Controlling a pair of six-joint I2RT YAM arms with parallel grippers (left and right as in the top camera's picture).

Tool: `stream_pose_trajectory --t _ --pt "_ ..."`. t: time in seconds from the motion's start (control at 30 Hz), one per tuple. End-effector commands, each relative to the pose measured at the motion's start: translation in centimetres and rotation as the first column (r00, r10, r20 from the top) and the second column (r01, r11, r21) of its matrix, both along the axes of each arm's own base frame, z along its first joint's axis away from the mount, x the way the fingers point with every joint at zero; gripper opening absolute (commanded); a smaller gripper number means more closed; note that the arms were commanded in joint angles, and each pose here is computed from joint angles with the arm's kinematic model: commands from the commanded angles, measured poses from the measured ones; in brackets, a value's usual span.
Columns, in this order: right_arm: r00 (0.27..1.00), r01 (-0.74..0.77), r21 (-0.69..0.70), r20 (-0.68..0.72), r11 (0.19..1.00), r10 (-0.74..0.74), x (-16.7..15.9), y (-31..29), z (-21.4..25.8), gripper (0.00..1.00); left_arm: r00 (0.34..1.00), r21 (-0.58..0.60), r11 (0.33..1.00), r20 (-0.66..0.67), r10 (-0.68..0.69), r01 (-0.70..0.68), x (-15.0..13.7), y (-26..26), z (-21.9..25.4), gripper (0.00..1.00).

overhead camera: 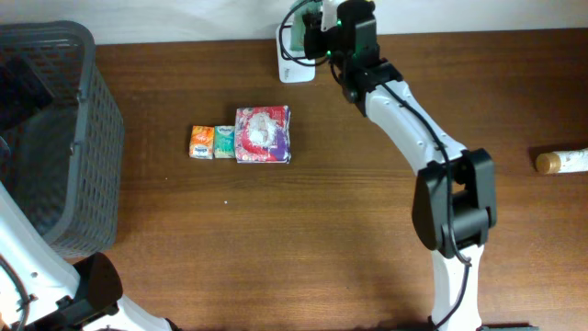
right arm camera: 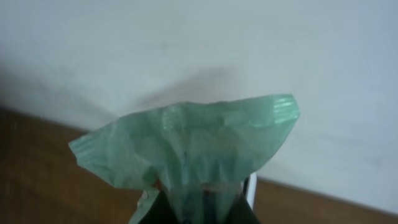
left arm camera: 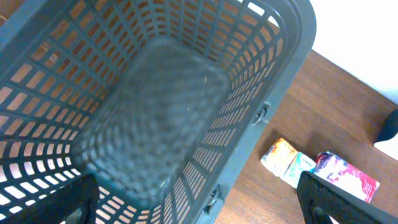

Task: Scan the item barcode
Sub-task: 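Hold the green packet up in front of the white scanner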

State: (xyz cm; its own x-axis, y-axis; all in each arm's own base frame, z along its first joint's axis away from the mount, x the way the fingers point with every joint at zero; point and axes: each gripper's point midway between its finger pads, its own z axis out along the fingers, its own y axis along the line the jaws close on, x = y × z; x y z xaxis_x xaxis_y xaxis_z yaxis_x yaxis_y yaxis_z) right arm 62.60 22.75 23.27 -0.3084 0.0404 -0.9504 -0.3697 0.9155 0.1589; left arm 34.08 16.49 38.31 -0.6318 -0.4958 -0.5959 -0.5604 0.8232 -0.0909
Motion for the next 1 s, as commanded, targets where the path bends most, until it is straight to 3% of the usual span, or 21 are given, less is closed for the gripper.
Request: stream_pose_trajectory --t 0.0,0.1,0.3,0.47,0.6,0.77,0.97 --pt "0.998 0.038 0.079 0.041 0.996 -0.042 1.4 0.7 -0.6 0.08 1.000 -0.008 1.000 -0.001 0.005 -0.005 0.0 0.0 -0.1 0.99" --pt "0.994 0.075 0.079 0.070 0.994 -0.081 2.0 1.0 -1.2 0.11 1.000 -0.008 1.000 -0.001 0.005 -0.005 0.0 0.0 -0.1 0.99" --pt "0.995 0.086 0.022 -0.044 0.996 -0.085 2.1 1.7 -8.0 0.10 1.000 -0.008 1.000 -0.001 0.005 -0.005 0.0 0.0 -0.1 0.99" --pt "0.996 0.084 0.042 0.005 0.996 -0.085 2.4 2.0 -6.8 0.09 1.000 -0.008 1.000 -0.001 0.005 -0.005 0.0 0.0 -0.1 0.99" --pt "0.978 0.115 0.096 0.165 0.989 -0.130 3.3 1.4 -2.6 0.11 1.000 -0.008 1.000 -0.001 0.005 -0.005 0.0 0.0 -0.1 0.99" --pt "0.988 0.125 0.054 0.088 0.991 -0.130 3.2 1.3 -4.5 0.15 1.000 -0.008 1.000 -0.001 0.005 -0.005 0.0 0.0 -0.1 0.99" --pt "0.988 0.134 0.045 0.076 0.990 -0.137 3.9 1.3 -0.9 0.19 1.000 -0.008 1.000 -0.001 0.005 -0.005 0.0 0.0 -0.1 0.99"
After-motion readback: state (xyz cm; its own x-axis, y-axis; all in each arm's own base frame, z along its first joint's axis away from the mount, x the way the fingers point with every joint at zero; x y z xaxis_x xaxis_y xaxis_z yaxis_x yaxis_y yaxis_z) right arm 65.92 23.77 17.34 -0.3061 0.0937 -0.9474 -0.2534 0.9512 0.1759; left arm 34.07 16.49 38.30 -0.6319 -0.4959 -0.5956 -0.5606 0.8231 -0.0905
